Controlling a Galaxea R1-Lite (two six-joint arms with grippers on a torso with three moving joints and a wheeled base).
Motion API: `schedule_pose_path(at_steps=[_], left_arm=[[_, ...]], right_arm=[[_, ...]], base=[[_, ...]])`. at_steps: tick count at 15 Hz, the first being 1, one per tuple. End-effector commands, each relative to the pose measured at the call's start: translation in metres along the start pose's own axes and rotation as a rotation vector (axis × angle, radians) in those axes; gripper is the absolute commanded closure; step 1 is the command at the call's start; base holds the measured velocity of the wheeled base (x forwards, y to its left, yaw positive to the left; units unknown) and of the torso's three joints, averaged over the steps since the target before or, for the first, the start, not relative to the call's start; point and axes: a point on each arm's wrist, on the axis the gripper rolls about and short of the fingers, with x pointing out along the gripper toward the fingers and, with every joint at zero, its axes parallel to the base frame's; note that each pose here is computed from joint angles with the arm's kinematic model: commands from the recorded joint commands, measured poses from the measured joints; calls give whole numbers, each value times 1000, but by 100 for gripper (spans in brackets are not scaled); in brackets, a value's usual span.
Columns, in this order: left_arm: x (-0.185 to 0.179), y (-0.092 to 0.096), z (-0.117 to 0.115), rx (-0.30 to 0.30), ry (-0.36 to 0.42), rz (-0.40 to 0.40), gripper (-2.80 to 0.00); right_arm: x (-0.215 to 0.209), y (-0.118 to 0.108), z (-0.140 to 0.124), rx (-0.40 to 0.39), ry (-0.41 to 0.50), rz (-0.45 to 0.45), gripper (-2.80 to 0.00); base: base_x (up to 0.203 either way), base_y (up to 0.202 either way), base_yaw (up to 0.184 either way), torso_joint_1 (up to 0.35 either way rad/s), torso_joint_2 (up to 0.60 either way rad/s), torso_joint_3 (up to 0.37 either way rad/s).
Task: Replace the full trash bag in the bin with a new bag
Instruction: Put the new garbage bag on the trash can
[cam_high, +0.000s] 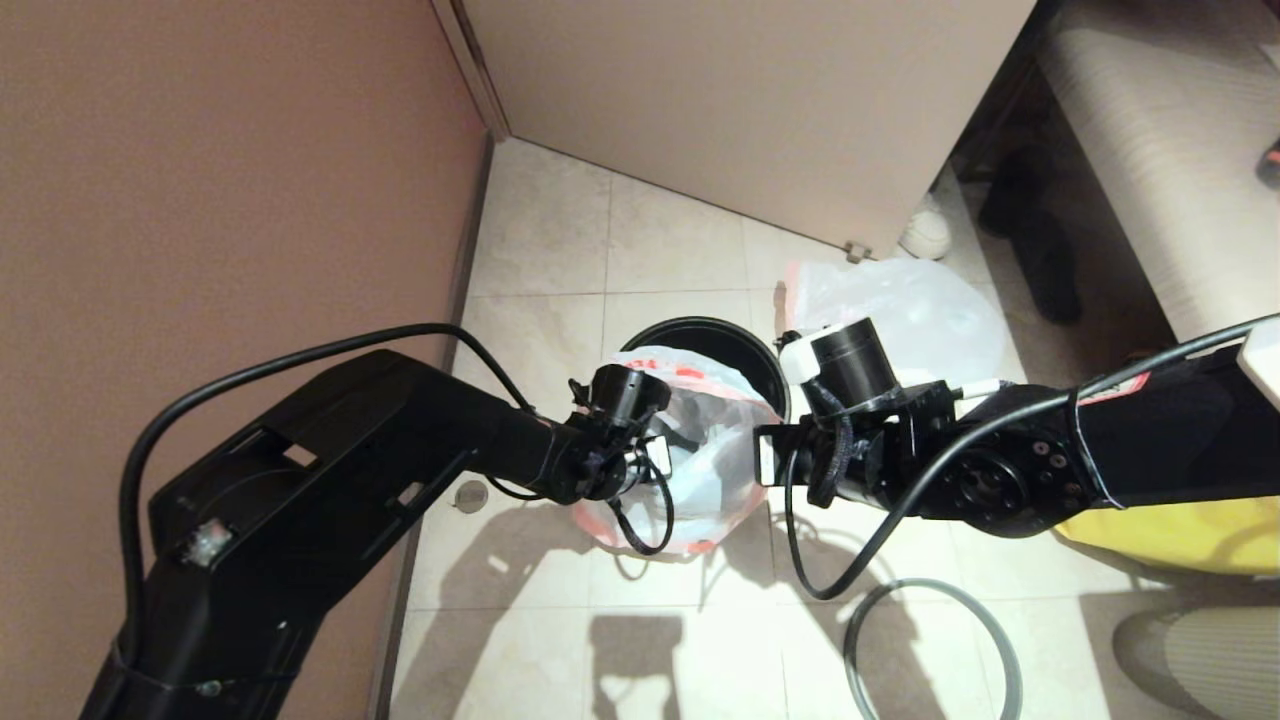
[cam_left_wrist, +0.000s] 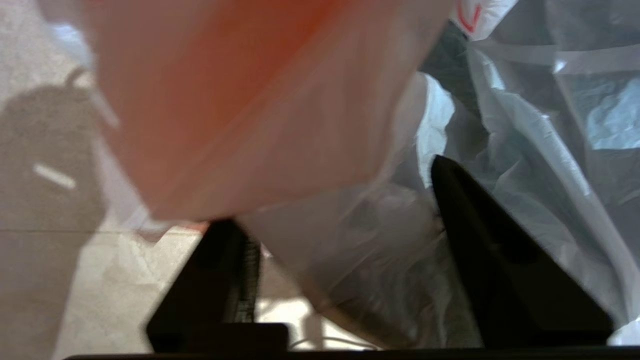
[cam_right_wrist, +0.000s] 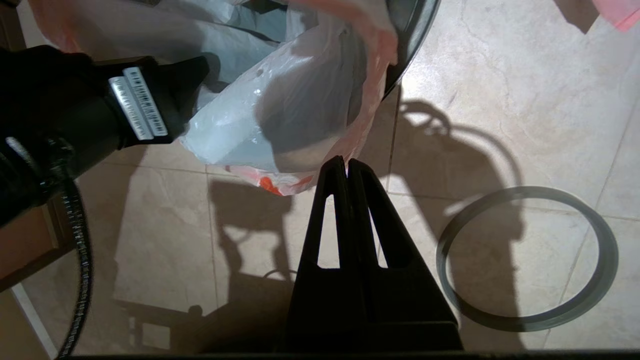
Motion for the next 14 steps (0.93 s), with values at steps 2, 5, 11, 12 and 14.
schedule_pose_path(at_steps=[2, 5, 11, 12, 14], left_arm=[[6, 0, -5, -2, 0, 17, 0], [-3, -5, -1, -4, -30, 34, 0], [-3, -6, -1, -12, -38, 41, 0], [-3, -6, -1, -11, -38, 45, 0], [-3, -5, 1, -16, -44, 51, 0]], right_arm=[[6, 13, -16, -22, 37, 9, 0], [4, 21, -23, 2, 51, 24, 0], [3, 28, -31, 3, 71, 36, 0], [-1, 29, -30, 3, 68, 42, 0], [-18, 30, -23, 13, 43, 67, 0]], base=[[0, 0, 0, 0, 0, 0], [0, 0, 0, 0, 0, 0], [0, 0, 0, 0, 0, 0], [0, 0, 0, 0, 0, 0], [0, 0, 0, 0, 0, 0]])
